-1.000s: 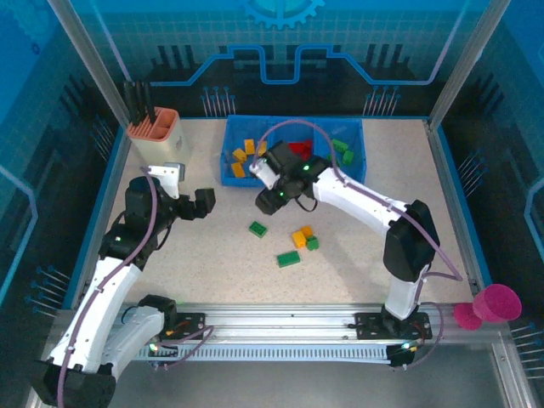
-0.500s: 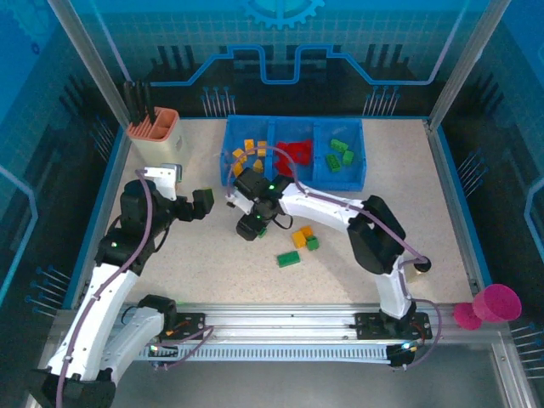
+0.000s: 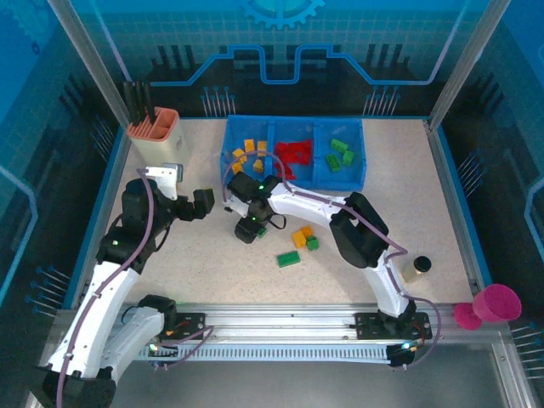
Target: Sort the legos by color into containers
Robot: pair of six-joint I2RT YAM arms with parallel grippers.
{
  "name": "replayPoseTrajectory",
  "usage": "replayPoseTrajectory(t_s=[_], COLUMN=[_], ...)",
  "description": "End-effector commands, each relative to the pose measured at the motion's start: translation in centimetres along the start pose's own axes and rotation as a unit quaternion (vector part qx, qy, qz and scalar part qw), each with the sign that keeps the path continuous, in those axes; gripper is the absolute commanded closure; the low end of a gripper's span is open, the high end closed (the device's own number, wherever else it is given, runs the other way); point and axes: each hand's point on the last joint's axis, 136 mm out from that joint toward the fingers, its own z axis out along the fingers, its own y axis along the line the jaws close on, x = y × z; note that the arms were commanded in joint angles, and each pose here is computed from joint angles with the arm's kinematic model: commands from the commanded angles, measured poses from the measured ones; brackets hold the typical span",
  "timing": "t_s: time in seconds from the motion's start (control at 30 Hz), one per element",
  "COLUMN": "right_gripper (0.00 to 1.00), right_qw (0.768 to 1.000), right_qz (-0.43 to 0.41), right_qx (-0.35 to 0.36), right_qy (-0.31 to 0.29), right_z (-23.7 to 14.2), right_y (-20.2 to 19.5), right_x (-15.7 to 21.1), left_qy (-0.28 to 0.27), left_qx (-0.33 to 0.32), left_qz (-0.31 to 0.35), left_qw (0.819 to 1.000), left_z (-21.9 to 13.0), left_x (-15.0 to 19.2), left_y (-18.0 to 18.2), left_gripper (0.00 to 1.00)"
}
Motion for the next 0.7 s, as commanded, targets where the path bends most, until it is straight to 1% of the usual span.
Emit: replayPoseTrajectory(t_s=[0.0,0.17,0.3,0.53,0.63,0.67], right_gripper=[0.27,0.28,0.3,0.39,0.45,0.49], right_qw=[1.0,0.999,0.999,0.999,0.999,0.999], right_qz=[-0.001,0.003,0.007,0.011,0.013,0.013], right_qx=[0.024,0.028,0.023,0.01,0.005,0.005], right_qy=[0.02,0.028,0.034,0.036,0.04,0.04], right_z=[0.3,0.9,1.7,2.5,2.8,2.8], right_y=[-1.4,-2.0,-2.1,-2.1,-2.1,-2.1], right_x=[0.6,1.2,1.5,1.5,1.6,1.7], left_qy=[0.004,0.006,0.007,0.008,0.009,0.009], left_qx=[0.01,0.012,0.013,0.012,0.014,0.014], left_qz=[-0.002,-0.003,-0.003,-0.004,-0.003,-0.004], left_qw=[1.0,1.0,1.0,1.0,1.0,1.0], left_z=[0.0,0.2,0.2,0.3,0.3,0.3], left_x=[0.0,0.1,0.0,0.0,-0.1,-0.1], left_y=[-0.4,-0.4,-0.4,-0.4,-0.5,-0.5], left_gripper=[0.01,0.01,0.0,0.01,0.01,0.01])
